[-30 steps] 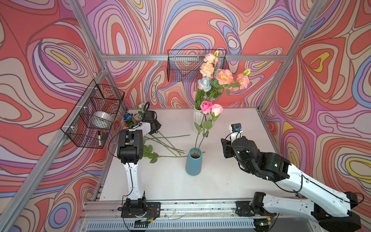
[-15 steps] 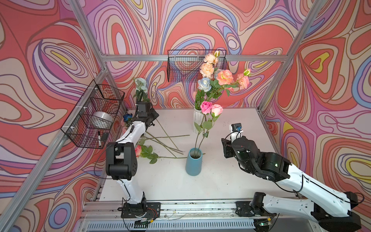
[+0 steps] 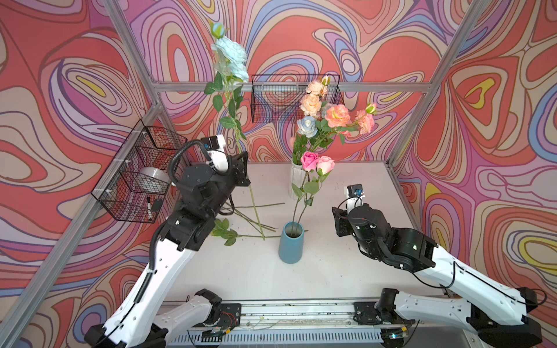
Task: Arrange flowers in a vase
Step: Pick up the flower from the top-left of the table, then place the flower in the vase.
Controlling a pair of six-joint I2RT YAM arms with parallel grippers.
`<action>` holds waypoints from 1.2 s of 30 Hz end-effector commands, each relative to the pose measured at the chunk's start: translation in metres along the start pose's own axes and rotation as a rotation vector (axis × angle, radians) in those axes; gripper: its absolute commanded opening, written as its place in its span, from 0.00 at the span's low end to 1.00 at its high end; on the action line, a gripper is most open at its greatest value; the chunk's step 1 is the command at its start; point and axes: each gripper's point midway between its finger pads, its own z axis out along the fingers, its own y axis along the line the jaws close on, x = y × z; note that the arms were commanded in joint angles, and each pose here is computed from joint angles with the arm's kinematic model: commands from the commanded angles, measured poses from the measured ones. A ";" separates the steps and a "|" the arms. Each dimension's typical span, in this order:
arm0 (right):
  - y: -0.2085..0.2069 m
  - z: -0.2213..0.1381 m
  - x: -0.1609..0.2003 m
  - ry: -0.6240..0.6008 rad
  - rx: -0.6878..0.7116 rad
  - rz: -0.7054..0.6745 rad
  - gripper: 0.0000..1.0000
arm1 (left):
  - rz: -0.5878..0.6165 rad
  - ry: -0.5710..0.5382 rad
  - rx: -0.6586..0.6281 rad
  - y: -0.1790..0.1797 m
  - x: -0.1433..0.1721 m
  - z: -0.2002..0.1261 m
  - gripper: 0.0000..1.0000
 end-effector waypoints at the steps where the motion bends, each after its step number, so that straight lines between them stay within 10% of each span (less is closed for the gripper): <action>1: 0.001 -0.003 -0.014 -0.030 -0.012 0.021 0.49 | 0.086 0.008 0.062 -0.025 0.003 -0.012 0.00; 18: -0.003 -0.010 -0.020 -0.037 -0.009 0.032 0.48 | 0.074 -0.226 0.408 -0.129 -0.022 0.024 0.00; 29: -0.007 -0.013 -0.015 -0.037 -0.006 0.038 0.48 | 0.051 -0.059 0.340 -0.098 0.058 0.032 0.00; 36: -0.006 -0.011 -0.014 -0.038 -0.010 0.040 0.48 | -0.004 0.105 0.260 -0.065 0.131 0.023 0.40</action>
